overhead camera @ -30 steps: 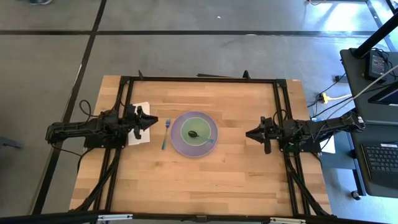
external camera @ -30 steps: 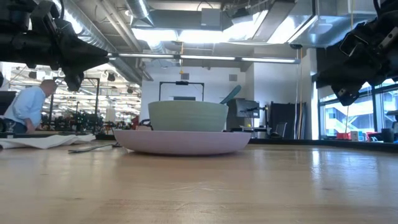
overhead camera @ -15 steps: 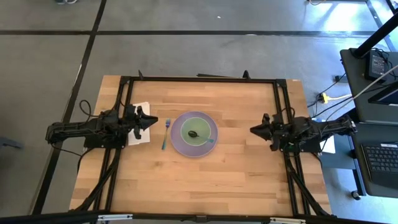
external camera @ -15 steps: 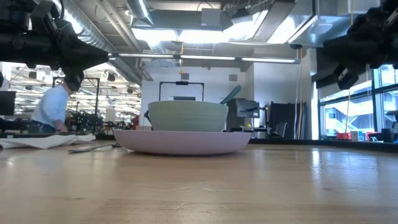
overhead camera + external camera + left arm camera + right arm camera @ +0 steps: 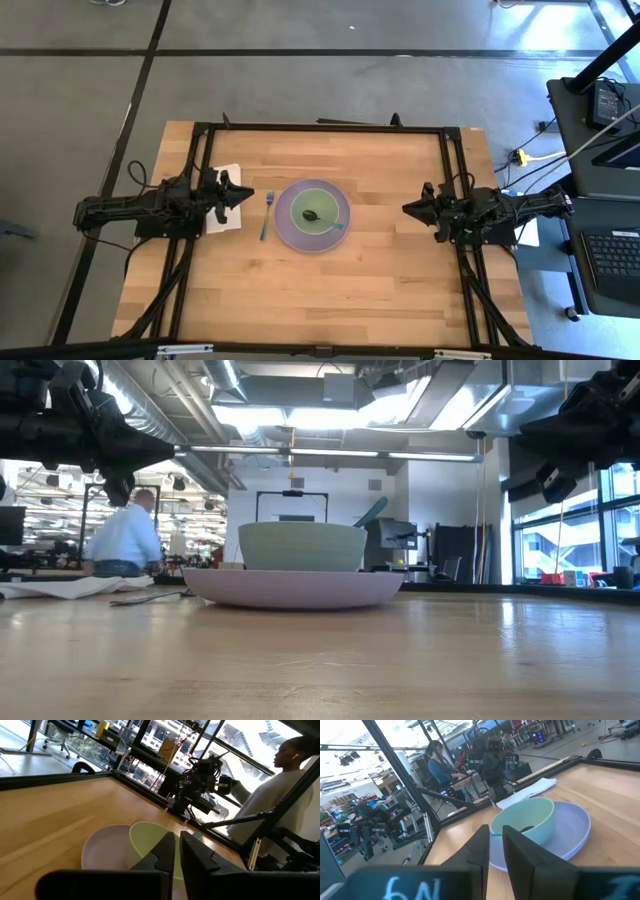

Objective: Set table place
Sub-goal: Return to Home Position

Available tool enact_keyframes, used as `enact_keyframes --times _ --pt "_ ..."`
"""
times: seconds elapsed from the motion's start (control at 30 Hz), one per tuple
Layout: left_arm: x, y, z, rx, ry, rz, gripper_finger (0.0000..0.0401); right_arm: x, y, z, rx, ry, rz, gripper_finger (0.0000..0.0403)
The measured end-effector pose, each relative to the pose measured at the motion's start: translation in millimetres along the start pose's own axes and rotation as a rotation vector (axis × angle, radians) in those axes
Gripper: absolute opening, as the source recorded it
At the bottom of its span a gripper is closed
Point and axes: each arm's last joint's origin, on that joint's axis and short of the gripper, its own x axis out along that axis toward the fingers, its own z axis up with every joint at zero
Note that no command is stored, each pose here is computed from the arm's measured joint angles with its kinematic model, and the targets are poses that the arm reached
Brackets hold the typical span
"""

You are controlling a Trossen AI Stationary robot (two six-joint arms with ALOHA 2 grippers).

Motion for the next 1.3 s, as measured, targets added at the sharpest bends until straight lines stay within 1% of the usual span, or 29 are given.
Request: enact_keyframes --times 0.33,1.3 --pt "0.0 0.0 0.0 0.0 0.0 0.0 0.0014 0.0 0.0 0.0 0.0 0.0 0.0 0.0057" --pt "0.0 0.0 0.0 0.0 0.0 0.0 0.0063 0.0 0.0 -0.1 0.0 0.0 0.0 0.0057"
